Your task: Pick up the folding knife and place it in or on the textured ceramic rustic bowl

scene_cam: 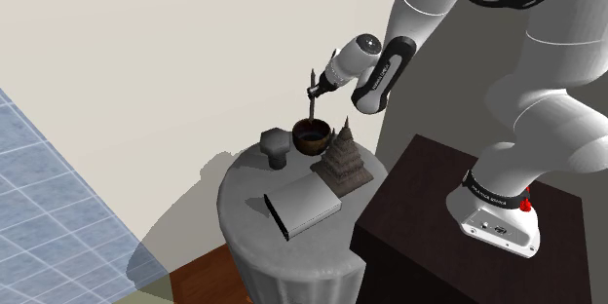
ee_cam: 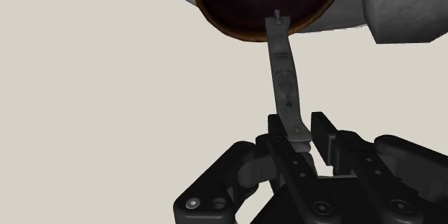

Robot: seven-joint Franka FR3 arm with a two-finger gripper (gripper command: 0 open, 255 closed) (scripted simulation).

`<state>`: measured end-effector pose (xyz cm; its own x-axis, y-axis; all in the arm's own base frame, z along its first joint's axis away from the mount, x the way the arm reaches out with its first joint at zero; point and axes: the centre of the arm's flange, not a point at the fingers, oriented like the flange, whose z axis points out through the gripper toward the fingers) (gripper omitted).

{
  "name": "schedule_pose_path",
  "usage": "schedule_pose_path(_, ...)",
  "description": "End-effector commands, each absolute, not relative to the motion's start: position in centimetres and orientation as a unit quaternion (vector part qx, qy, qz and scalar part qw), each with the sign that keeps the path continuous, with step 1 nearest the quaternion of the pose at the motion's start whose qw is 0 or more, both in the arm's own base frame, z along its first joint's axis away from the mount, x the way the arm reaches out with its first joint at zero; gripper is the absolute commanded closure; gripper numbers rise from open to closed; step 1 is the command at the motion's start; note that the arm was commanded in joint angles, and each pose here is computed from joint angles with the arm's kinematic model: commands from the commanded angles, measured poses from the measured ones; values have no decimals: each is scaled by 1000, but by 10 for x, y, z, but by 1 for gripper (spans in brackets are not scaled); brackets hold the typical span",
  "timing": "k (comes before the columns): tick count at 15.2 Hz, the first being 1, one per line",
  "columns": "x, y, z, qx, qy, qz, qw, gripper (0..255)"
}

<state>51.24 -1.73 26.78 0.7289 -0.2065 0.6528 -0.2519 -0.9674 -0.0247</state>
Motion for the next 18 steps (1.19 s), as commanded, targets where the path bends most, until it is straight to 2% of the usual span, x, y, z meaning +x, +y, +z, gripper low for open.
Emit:
schedule_pose_path(1, 513, -17, 257, 929, -124, 347, 32, 255)
schedule_pose_path(5, 513, -17, 237, 929, -124, 347, 32, 255)
schedule_pose_path(13, 513, -17, 237, 929, -124, 347, 32, 255)
schedule_pose_path(14, 513, -17, 237, 929, -124, 347, 32, 0)
schedule_pose_path(18, 513, -17, 237, 929, -124, 347, 32, 0)
